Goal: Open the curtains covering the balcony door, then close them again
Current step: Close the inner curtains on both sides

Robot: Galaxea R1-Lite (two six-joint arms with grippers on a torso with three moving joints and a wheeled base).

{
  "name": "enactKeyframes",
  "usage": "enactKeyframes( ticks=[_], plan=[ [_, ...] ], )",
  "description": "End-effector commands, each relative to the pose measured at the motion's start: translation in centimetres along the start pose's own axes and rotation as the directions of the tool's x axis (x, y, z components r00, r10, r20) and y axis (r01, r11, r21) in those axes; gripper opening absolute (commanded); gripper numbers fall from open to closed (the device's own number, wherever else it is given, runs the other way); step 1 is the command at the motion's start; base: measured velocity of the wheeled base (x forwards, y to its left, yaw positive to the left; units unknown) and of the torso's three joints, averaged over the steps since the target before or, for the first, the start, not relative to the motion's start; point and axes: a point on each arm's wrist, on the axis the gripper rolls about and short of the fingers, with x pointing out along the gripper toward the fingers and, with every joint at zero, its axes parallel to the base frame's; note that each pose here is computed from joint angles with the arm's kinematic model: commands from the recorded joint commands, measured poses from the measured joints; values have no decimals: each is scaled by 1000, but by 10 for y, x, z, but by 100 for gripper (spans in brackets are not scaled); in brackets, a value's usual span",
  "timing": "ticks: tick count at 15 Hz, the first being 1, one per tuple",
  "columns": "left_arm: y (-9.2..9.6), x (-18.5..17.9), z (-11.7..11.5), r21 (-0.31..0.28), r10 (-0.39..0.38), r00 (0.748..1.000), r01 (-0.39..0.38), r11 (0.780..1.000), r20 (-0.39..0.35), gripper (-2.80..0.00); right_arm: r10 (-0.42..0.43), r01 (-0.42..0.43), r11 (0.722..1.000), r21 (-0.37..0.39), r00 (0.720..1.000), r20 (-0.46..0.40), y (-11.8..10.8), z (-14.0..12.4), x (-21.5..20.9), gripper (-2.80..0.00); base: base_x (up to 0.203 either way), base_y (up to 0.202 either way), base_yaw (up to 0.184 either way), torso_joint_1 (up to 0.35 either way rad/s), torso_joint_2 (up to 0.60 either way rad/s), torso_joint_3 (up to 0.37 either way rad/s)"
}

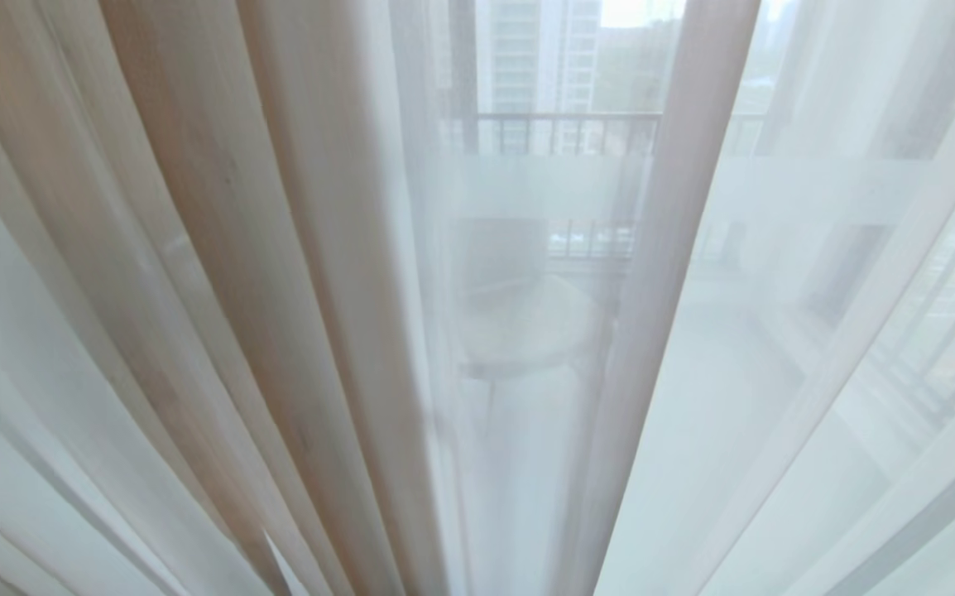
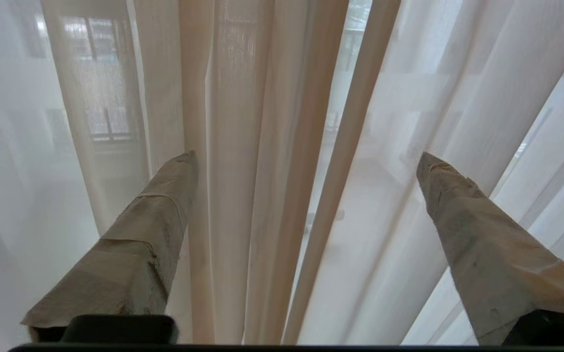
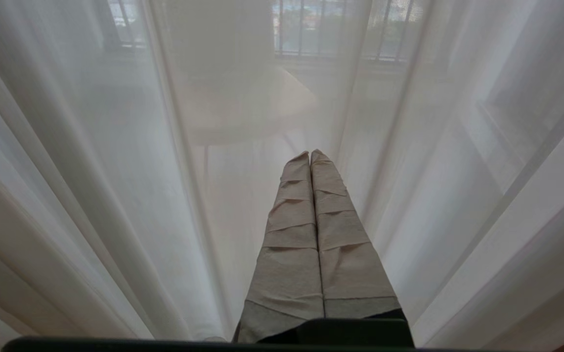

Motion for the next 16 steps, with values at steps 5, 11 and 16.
enactKeyframes(
  ticks=[5,11,16],
  plan=[
    [0,-1,0,0,1,1000,-1,1000,-1,-280,0,0,1000,-1,1000,0,0,0,0,-280,0,0,0,0,0,0],
    [-2,6,-24,31,27,997,-24,999,-74,-280,0,0,1000,-1,1000,0,0,0,0,-280,0,0,0,0,0,0],
    [1,1,-65,94,196,970,-184,978,-142,-280,0,0,1000,-1,1000,1,0,0,0,-280,0,0,0,0,0,0]
  ],
)
